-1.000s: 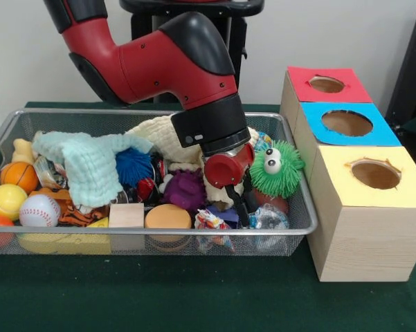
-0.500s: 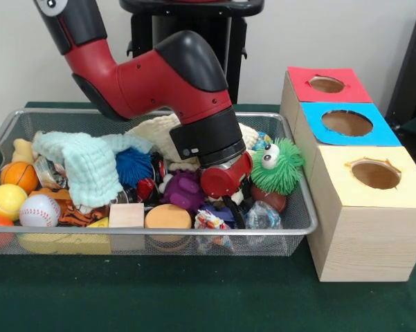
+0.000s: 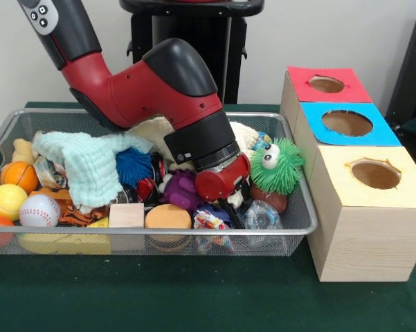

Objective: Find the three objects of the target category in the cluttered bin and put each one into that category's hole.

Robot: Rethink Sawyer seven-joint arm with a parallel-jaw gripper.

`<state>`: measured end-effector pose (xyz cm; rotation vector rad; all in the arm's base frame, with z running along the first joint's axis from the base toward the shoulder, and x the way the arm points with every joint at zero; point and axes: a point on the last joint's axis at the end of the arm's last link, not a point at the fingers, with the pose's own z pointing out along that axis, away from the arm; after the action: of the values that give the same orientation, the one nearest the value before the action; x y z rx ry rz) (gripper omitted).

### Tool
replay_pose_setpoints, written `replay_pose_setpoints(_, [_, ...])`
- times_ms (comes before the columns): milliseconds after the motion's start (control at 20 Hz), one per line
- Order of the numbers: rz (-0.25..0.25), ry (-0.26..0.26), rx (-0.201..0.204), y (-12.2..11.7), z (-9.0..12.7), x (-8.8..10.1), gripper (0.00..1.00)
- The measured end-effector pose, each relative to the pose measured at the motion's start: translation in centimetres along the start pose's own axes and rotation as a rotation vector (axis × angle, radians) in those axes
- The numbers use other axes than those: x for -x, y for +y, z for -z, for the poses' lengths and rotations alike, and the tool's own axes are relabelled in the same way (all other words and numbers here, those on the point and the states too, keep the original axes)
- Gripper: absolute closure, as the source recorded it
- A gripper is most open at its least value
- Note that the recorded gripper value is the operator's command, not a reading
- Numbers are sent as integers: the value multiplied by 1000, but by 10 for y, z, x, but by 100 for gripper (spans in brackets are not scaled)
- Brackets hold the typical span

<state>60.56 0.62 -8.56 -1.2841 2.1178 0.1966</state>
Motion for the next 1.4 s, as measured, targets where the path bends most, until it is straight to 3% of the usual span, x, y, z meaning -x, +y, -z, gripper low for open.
replay_pose_setpoints(400, [-14,-14,-2,0,-1,-1,0])
replay_pose_setpoints(450, [-18,-21,-3,1,-1,-1,100])
replay_pose_setpoints(850, [-21,-57,2,7,-8,10,100])
replay_pose_setpoints(1400, [-15,-63,-6,6,-6,7,100])
